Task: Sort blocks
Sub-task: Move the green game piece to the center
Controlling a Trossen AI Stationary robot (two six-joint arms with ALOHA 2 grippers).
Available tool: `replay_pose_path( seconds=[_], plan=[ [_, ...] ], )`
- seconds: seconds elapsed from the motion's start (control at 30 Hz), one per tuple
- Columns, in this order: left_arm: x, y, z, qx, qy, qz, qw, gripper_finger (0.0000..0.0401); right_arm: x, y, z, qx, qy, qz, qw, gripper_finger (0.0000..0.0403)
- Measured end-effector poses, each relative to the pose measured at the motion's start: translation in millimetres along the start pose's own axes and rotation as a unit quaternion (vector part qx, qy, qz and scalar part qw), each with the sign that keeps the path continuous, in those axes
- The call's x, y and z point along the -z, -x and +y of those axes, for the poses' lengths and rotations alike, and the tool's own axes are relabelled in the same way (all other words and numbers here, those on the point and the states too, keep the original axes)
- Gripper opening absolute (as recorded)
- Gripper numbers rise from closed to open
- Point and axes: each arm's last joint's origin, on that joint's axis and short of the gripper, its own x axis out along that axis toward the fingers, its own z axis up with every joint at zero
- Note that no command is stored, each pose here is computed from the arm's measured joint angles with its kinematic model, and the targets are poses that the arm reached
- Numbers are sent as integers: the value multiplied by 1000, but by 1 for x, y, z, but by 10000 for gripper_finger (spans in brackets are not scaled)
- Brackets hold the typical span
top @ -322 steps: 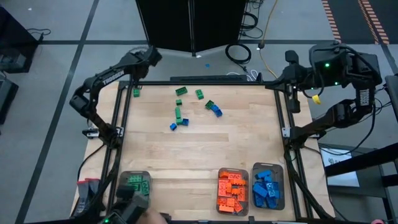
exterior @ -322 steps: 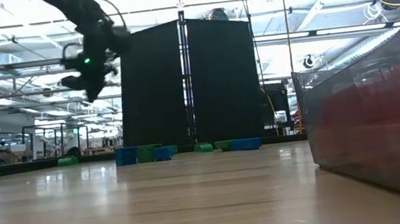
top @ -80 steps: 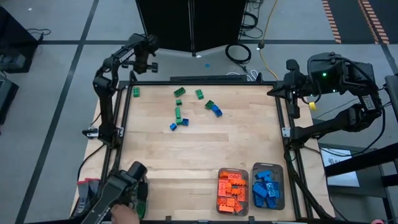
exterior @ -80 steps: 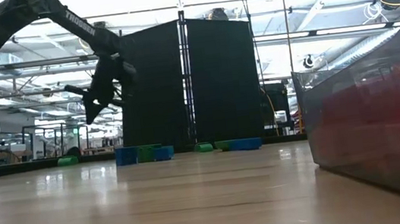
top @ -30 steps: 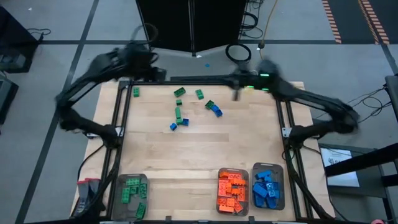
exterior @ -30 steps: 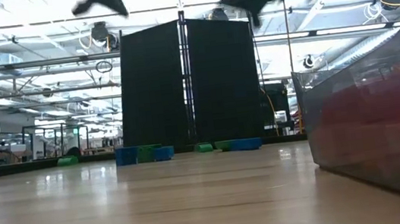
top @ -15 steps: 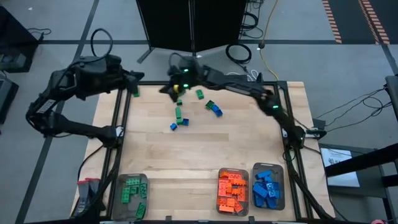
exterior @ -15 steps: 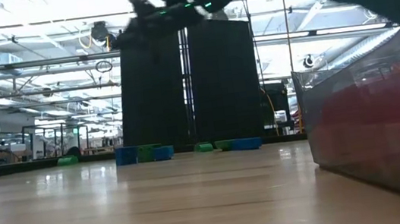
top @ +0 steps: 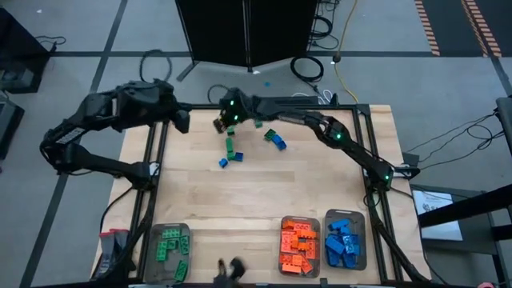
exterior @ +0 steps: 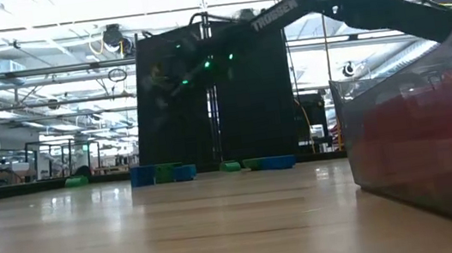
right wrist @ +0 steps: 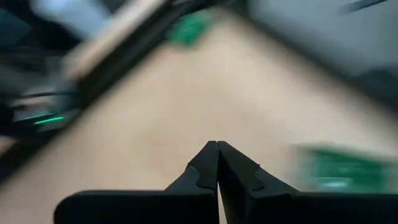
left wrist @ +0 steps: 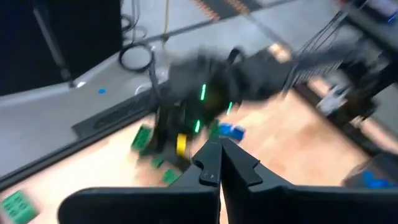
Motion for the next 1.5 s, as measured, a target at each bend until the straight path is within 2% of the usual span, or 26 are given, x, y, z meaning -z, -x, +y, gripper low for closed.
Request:
replay_pose_path(
  seconds=[0.1, 0.17, 0.3, 0.4, 0.53, 0.63, 0.73, 0.87, 1.0, 1.13, 1.23, 1.37, 1.5],
  plan=[
    [9, -11, 2, -35, -10, 15, 999, 0, -25, 27, -22, 114, 31, -5, 993, 0],
    [14, -20, 4, -67, 0, 9, 998, 0, -33, 36, -37, 152, 37, -6, 988, 0],
    [24, -42, 13, -158, 30, 2, 987, 0, -25, 39, -56, 174, 20, 52, 983, 0],
    [36, -72, 33, -236, 75, 53, 967, 0, -23, 51, -57, 172, 18, 98, 980, 0],
    [56, -125, 69, -293, 139, 144, 935, 0, -39, 96, -37, 173, 64, 115, 976, 0],
    [59, -162, 95, -305, 177, 162, 921, 0, -57, 148, -9, 170, 98, 90, 977, 0],
    [60, -196, 124, -345, 191, 179, 902, 0, -74, 204, 19, 162, 126, 40, 978, 0],
    [70, -228, 167, -375, 220, 243, 867, 0, -84, 274, 48, 179, 160, -29, 970, 0],
    [80, -241, 199, -387, 248, 288, 840, 0, -84, 330, 66, 202, 173, -73, 961, 0],
    [82, -239, 226, -402, 292, 290, 818, 0, -78, 365, 73, 222, 185, -84, 954, 0],
    [77, -239, 237, -404, 343, 251, 810, 0, -72, 383, 76, 223, 186, -81, 954, 0],
    [71, -239, 244, -412, 406, 201, 790, 0, -66, 396, 78, 224, 186, -72, 954, 0],
    [69, -239, 247, -433, 479, 145, 750, 0, -61, 401, 78, 228, 189, -53, 954, 0]
  ],
)
